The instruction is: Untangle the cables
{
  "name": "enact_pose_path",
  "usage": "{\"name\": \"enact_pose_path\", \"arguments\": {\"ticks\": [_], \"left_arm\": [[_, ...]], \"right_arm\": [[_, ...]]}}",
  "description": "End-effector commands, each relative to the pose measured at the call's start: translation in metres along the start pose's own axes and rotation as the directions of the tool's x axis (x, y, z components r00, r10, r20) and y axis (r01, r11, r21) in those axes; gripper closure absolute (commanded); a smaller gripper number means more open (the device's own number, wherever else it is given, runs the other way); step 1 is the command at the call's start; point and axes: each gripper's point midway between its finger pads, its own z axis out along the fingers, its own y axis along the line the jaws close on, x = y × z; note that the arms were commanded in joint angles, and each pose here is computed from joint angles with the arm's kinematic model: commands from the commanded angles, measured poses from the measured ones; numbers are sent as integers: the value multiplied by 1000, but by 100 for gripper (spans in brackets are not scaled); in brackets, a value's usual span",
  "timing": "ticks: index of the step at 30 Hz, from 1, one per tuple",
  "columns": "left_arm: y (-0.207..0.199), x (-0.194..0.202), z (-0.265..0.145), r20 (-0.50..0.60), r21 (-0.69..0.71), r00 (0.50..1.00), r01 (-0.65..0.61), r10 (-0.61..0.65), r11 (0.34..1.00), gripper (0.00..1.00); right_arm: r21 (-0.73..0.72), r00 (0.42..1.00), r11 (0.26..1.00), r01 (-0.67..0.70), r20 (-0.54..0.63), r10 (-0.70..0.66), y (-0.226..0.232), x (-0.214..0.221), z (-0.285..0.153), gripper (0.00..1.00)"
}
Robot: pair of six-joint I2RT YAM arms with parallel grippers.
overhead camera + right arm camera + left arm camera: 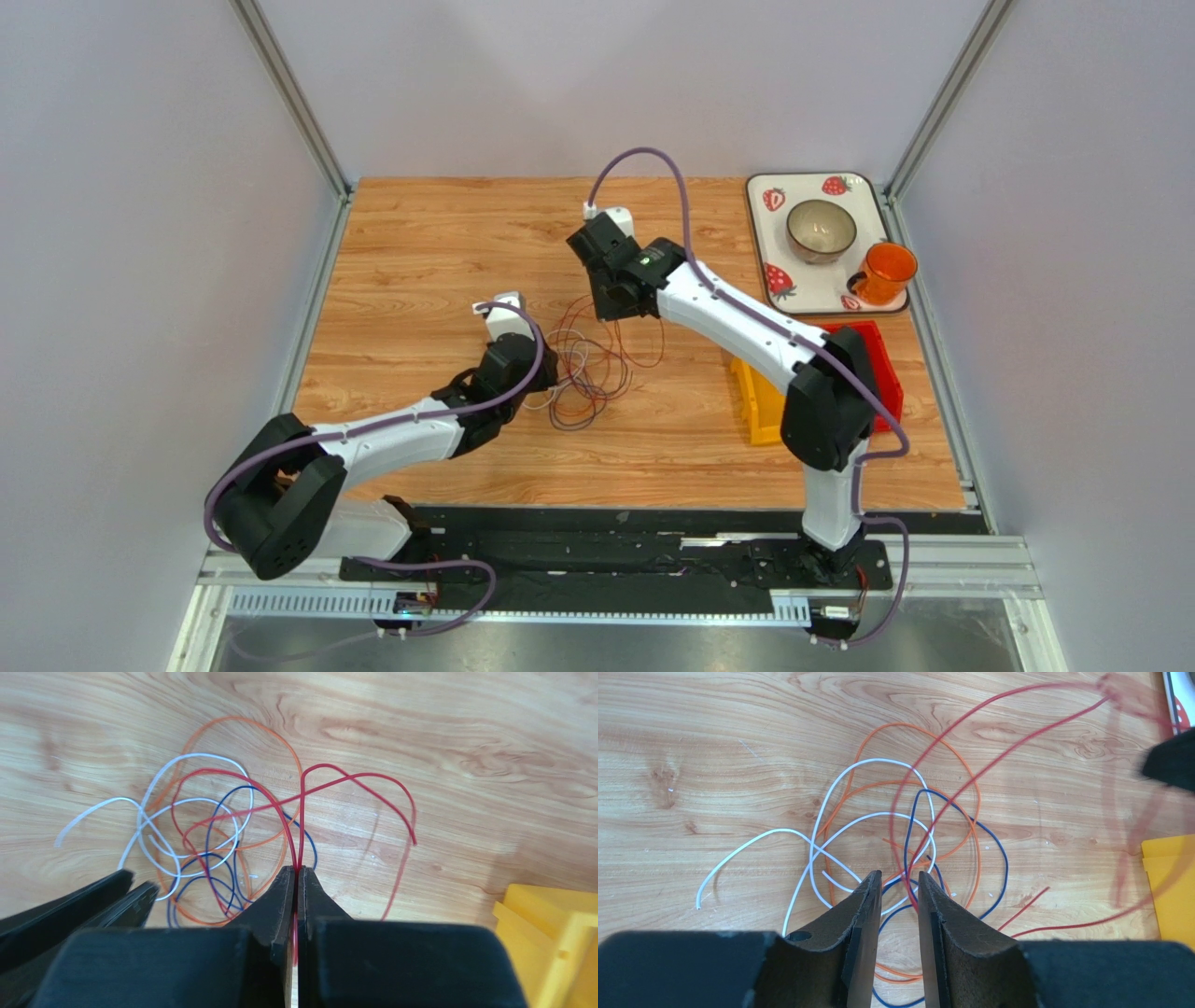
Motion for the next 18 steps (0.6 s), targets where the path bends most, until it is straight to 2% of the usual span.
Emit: {"name": "enact_pose_path", "arguments": {"ticks": [1, 9, 14, 18], "left_arm": [[-13, -10, 3, 30, 46, 1000, 4, -5, 999, 66], [-16, -9, 3, 26, 64, 1000, -3, 1, 998, 66], [-17, -9, 3, 24, 69, 1000, -5, 4, 998, 66], [-17, -8, 3, 23, 71, 1000, -4, 2, 997, 66]], "right_arm": [[-28, 990, 999, -42, 137, 46, -10, -40, -62, 100], [-72, 940, 992, -102, 320, 120, -37, -77, -143, 100], [-188, 878, 965, -183, 410, 246, -52, -94, -195, 100], [-152, 841, 965, -214, 473, 261, -74, -97, -217, 100]]}}
